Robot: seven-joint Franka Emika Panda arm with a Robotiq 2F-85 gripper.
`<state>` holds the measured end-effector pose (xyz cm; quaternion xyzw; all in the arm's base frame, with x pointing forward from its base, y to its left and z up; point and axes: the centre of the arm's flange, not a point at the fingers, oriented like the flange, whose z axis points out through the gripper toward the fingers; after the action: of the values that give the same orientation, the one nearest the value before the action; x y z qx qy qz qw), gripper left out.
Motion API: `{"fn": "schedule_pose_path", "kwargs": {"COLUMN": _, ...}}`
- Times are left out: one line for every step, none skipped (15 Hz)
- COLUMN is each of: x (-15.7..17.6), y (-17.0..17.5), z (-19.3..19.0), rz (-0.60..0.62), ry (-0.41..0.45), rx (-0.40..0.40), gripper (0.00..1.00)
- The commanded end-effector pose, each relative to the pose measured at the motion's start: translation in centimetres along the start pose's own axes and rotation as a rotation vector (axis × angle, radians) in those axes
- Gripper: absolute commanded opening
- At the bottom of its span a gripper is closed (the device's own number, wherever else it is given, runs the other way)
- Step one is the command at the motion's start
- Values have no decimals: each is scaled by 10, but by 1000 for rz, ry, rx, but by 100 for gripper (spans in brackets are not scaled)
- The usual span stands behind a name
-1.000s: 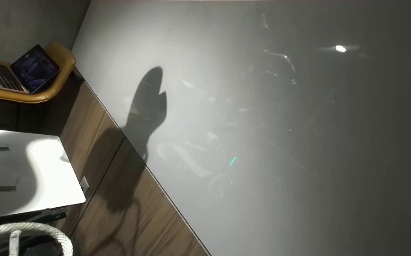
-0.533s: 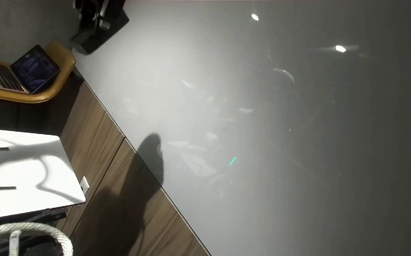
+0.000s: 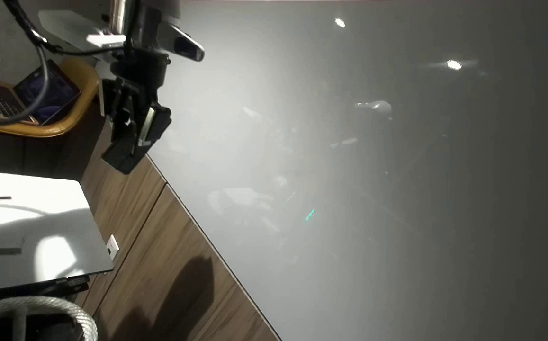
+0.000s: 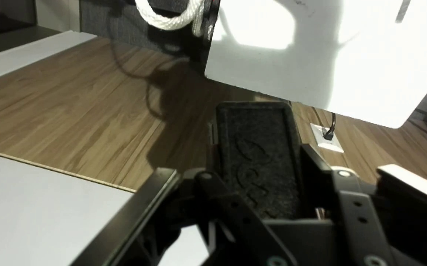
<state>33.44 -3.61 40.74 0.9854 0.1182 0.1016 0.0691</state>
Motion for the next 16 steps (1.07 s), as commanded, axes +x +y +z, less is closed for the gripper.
{"fn": "schedule_pose_path", "kwargs": {"x": 40, "y": -11, "z": 29, "rz": -15, "ry": -29, "rx": 12, "gripper": 29}}
{"fn": "schedule_pose_path", "kwargs": {"x": 49, "y": -16, "z": 31, "rz": -12, "ry": -43, "rx": 15, "gripper": 29}}
{"fn": "schedule_pose_path", "kwargs": {"x": 56, "y": -22, "z": 37, "rz": -2, "ry": -75, "rx": 24, "gripper": 29}}
{"fn": "schedule_pose_path", "kwargs": {"x": 61, "y": -27, "z": 42, "rz": 9, "ry": -99, "rx": 26, "gripper": 29}}
{"fn": "schedule_pose_path", "kwargs": {"x": 63, "y": -32, "z": 46, "rz": 30, "ry": -129, "rx": 31, "gripper": 29}}
{"fn": "schedule_pose_path", "kwargs": {"x": 65, "y": -38, "z": 49, "rz": 50, "ry": -156, "rx": 38, "gripper": 29}}
{"fn": "schedule_pose_path", "kwargs": {"x": 64, "y": -44, "z": 51, "rz": 71, "ry": -177, "rx": 34, "gripper": 29}}
{"fn": "schedule_pose_path", "kwargs": {"x": 63, "y": -47, "z": 53, "rz": 92, "ry": -203, "rx": 37, "gripper": 29}}
{"fn": "schedule_pose_path", "kwargs": {"x": 58, "y": -49, "z": 58, "rz": 111, "ry": -224, "rx": 42, "gripper": 29}}
{"fn": "schedule_pose_path", "kwargs": {"x": 56, "y": -51, "z": 64, "rz": 123, "ry": -243, "rx": 55, "gripper": 29}}
{"fn": "schedule_pose_path", "kwargs": {"x": 51, "y": -54, "z": 73, "rz": 135, "ry": -268, "rx": 68, "gripper": 29}}
{"fn": "schedule_pose_path", "kwargs": {"x": 47, "y": -58, "z": 85, "rz": 147, "ry": -294, "rx": 87, "gripper": 29}}
{"fn": "schedule_pose_path", "kwargs": {"x": 44, "y": -61, "z": 96, "rz": 156, "ry": -311, "rx": 102, "gripper": 29}}
{"fn": "schedule_pose_path", "kwargs": {"x": 41, "y": -65, "z": 111, "rz": 159, "ry": -325, "rx": 122, "gripper": 29}}
{"fn": "schedule_pose_path", "kwargs": {"x": 38, "y": -68, "z": 124, "rz": 167, "ry": -346, "rx": 137, "gripper": 29}}
{"fn": "schedule_pose_path", "kwargs": {"x": 35, "y": -69, "z": 137, "rz": 169, "ry": -362, "rx": 146, "gripper": 29}}
